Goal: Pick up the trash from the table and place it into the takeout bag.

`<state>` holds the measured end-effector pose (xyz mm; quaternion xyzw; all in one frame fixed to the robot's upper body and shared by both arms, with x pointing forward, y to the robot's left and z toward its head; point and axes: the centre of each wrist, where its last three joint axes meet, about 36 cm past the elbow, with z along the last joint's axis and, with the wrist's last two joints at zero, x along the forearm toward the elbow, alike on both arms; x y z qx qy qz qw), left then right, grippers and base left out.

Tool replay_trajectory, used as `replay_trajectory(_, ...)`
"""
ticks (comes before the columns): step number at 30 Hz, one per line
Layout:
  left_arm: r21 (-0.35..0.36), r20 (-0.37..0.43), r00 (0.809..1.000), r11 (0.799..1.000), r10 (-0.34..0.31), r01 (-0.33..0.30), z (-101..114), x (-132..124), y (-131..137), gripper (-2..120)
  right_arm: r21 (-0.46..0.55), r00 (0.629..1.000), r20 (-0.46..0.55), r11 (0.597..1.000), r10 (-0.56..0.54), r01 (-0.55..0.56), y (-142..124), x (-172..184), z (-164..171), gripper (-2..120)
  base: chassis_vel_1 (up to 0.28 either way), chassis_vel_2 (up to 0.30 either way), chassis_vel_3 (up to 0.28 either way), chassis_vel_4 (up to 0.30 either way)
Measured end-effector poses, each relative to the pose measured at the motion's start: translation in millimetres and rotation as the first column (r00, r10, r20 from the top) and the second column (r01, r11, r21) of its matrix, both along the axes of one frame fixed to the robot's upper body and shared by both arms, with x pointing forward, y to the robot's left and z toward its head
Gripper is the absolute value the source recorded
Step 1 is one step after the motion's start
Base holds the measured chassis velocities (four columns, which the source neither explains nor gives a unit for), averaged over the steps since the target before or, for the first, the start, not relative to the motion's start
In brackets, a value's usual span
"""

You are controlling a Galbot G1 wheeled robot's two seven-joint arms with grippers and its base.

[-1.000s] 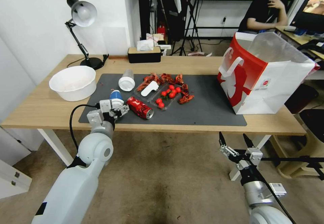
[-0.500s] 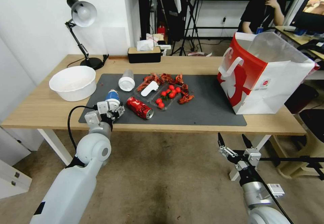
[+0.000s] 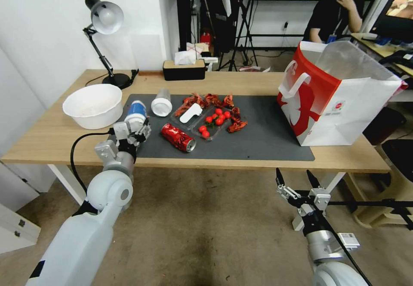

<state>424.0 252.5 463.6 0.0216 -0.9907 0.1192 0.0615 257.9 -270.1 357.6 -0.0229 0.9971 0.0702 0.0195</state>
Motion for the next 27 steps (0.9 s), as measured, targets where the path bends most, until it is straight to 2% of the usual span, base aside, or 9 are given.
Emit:
replay_trajectory(3, -0.011, 0.059, 0.998, 0.999, -0.039, 0.039, 4, 2, 2, 63, 0.0, 1.0, 0.002, 1.0, 0.0, 0.0, 1, 0, 1, 100, 0.0, 0.0, 0.0, 0.0)
replay_trajectory(6, -0.041, 0.211, 0.962, 0.982, -0.174, 0.187, 11, 15, 3, 63, -0.001, 1.0, 0.003, 1.0, 0.0, 0.0, 1, 0, 2, 100, 0.0, 0.0, 0.0, 0.0)
replay_trajectory(9, -0.061, 0.389, 0.851, 0.911, -0.354, 0.407, 41, 50, -4, 63, -0.004, 1.0, 0.001, 1.0, 0.007, -0.007, 3, 2, 3, 100, 0.0, 0.0, 0.0, 0.0)
replay_trajectory(10, -0.061, 0.389, 0.851, 0.911, -0.354, 0.407, 41, 50, -4, 63, -0.004, 1.0, 0.001, 1.0, 0.007, -0.007, 3, 2, 3, 100, 0.0, 0.0, 0.0, 0.0)
replay_trajectory(11, -0.061, 0.427, 0.814, 0.886, -0.394, 0.46, 55, 58, -7, 63, -0.006, 1.0, -0.002, 1.0, 0.019, -0.019, 4, 6, 3, 100, 0.0, 0.0, 0.0, 0.0)
replay_trajectory(17, -0.027, 0.485, 0.705, 0.796, -0.518, 0.604, 87, 86, -31, 63, -0.012, 1.0, -0.004, 0.999, 0.03, -0.03, 4, 6, 6, 100, 0.0, 0.0, 0.0, 0.0)
replay_trajectory(18, -0.027, 0.485, 0.705, 0.796, -0.518, 0.604, 87, 86, -31, 63, -0.012, 1.0, -0.004, 0.999, 0.03, -0.03, 4, 6, 6, 100, 0.0, 0.0, 0.0, 0.0)
replay_trajectory(22, 0.019, 0.497, 0.604, 0.704, -0.623, 0.71, 106, 112, -69, 63, -0.016, 1.0, 0.001, 1.0, 0.025, -0.025, 4, 2, 10, 100, 0.0, 0.0, 0.0, 0.0)
replay_trajectory(27, 0.032, 0.503, 0.555, 0.656, -0.663, 0.754, 116, 131, -97, 63, -0.017, 1.0, 0.003, 1.0, 0.022, -0.022, 7, -1, 11, 100, 0.0, 0.0, 0.0, 0.0)
